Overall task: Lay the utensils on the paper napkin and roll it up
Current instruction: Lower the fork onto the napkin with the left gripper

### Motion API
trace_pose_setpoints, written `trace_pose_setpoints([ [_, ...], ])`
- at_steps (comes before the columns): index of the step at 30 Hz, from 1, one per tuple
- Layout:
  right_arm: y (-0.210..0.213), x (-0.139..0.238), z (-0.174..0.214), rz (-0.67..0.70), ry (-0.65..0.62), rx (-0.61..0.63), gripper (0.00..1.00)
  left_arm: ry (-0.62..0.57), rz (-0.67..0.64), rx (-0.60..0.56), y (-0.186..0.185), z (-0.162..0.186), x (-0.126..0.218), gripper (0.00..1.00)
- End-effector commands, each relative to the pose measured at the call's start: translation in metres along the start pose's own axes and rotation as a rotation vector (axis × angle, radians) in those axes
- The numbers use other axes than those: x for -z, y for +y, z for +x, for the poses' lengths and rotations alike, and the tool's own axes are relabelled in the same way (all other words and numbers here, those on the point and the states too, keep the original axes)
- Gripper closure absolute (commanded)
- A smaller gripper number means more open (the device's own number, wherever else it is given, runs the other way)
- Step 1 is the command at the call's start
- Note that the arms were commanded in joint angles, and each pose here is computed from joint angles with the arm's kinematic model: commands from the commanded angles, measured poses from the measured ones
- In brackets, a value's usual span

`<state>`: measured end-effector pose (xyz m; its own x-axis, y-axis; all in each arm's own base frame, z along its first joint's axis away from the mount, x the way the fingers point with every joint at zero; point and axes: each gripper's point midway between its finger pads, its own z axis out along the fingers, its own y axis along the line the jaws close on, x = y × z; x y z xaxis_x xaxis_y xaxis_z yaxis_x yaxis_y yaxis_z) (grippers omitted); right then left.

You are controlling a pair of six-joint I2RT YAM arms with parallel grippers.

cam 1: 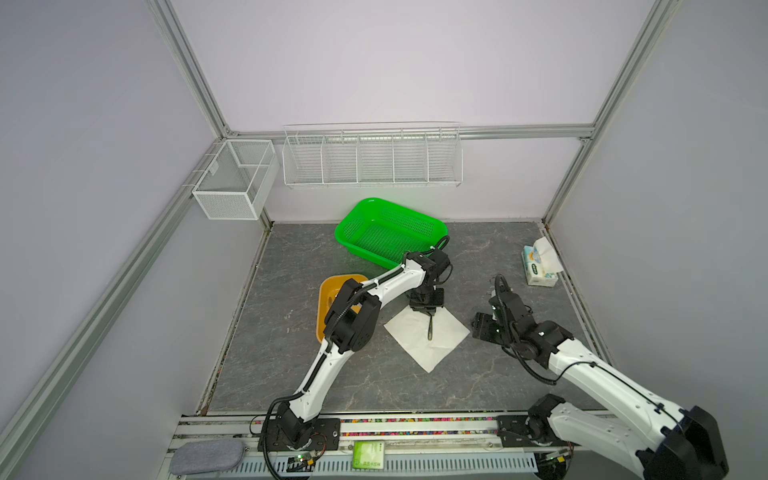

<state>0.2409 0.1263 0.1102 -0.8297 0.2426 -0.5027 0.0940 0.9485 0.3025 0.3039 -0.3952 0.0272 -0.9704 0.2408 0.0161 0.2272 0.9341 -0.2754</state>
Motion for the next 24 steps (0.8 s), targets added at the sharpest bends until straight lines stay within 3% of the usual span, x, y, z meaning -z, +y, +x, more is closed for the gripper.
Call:
trace_pose_setpoints([
  [1, -0.006, -0.003, 0.002, 0.019, -0.002, -0.014, 0.33, -0.002, -0.013, 0.013, -0.002, 0.000, 0.004, 0.90],
  [16, -0.006, -0.005, 0.003, 0.021, 0.004, -0.021, 0.33, -0.032, 0.020, 0.027, -0.009, 0.002, 0.026, 0.89],
  [24, -0.007, -0.006, 0.005, 0.024, 0.009, -0.023, 0.33, -0.004, 0.031, 0.031, -0.009, 0.009, 0.014, 0.89],
])
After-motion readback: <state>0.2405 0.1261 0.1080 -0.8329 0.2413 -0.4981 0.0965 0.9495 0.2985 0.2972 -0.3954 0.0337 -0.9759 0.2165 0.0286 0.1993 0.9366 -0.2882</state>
